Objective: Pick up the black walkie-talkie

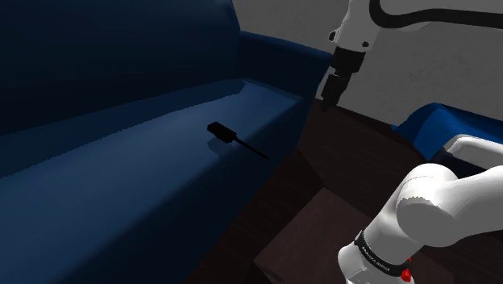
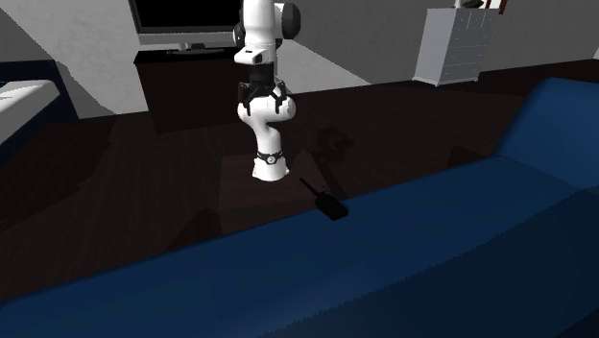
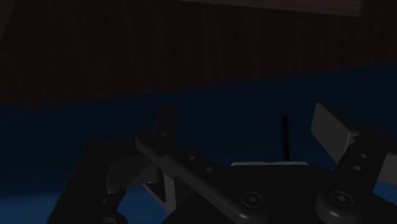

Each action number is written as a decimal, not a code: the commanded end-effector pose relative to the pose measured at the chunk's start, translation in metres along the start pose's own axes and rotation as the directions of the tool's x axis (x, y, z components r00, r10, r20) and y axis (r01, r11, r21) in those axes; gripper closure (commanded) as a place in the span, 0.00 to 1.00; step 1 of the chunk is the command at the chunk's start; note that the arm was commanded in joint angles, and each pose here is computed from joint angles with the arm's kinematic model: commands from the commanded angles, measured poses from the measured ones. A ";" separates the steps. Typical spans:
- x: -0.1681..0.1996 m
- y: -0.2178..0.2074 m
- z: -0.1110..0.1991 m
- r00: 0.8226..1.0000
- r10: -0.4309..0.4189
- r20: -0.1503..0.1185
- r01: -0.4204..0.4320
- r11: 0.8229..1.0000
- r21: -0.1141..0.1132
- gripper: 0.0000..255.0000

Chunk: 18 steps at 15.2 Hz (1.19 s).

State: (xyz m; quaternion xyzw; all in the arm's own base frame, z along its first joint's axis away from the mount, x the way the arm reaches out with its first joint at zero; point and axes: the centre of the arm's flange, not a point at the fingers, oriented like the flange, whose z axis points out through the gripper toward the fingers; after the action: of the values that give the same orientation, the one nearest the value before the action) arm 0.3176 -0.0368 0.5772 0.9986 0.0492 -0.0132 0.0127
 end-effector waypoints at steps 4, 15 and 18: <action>0.027 -0.013 0.022 1.000 -0.018 -0.018 0.018 1.000 0.006 0.00; 0.127 -0.065 0.099 0.993 -0.082 -0.083 0.085 0.996 0.026 0.00; 0.155 -0.080 0.119 0.990 -0.099 -0.101 0.103 0.994 0.030 0.00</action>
State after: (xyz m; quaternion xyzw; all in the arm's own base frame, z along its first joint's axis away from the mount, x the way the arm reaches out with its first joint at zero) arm 0.4517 0.0476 0.4596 0.9948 0.0970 0.0310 -0.0066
